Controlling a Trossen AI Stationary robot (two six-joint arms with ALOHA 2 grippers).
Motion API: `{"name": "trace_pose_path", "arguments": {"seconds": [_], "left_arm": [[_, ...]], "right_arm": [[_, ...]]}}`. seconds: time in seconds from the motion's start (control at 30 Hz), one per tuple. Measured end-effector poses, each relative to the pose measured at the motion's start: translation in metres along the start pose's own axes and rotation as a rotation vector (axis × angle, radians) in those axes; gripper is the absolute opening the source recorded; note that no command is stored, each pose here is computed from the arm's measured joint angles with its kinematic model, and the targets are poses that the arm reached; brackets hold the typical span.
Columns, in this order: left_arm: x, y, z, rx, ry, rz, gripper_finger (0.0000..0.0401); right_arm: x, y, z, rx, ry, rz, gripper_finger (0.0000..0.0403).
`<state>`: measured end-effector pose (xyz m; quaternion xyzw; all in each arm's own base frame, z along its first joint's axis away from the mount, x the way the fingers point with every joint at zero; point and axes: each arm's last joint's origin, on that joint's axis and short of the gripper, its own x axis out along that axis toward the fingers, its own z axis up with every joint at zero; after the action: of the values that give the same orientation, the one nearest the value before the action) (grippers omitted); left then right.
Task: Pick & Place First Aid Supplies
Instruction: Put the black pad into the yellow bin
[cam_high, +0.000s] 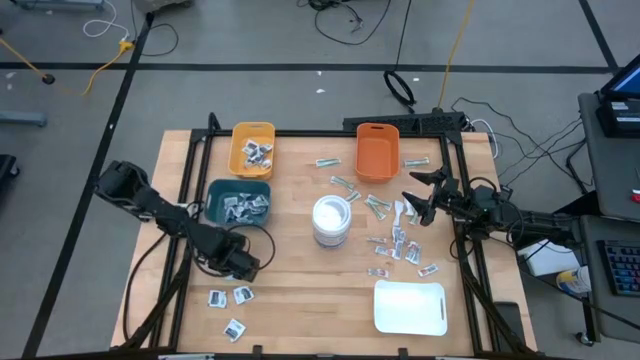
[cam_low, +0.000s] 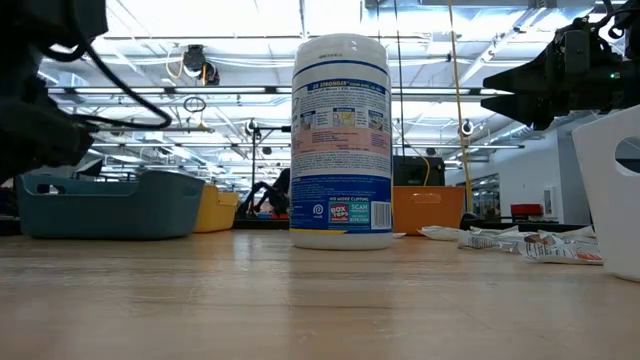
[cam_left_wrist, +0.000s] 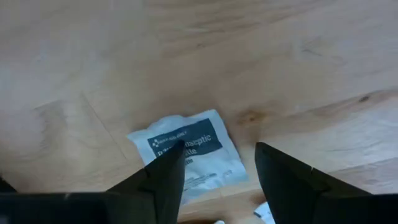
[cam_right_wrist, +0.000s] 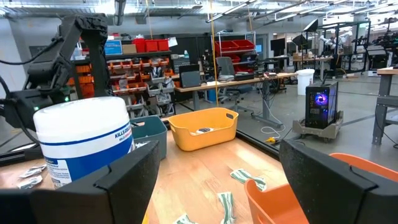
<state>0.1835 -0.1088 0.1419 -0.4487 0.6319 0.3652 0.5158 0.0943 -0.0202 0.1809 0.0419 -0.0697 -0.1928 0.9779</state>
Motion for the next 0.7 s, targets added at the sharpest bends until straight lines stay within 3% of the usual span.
{"name": "trace_pose_path", "arguments": {"seconds": [0.27, 0.7], "left_arm": [[0.0057, -0.0006, -0.0008, 0.007, 0.001, -0.032, 0.0168], [0.0062, -0.0001, -0.0012, 0.003, 0.018, -0.025, 0.0023]], "right_arm": [[0.0000, 0.0000, 0.0000, 0.000, 0.000, 0.000, 0.0322], [0.0000, 0.0000, 0.0000, 0.000, 0.000, 0.000, 0.0324]]}}
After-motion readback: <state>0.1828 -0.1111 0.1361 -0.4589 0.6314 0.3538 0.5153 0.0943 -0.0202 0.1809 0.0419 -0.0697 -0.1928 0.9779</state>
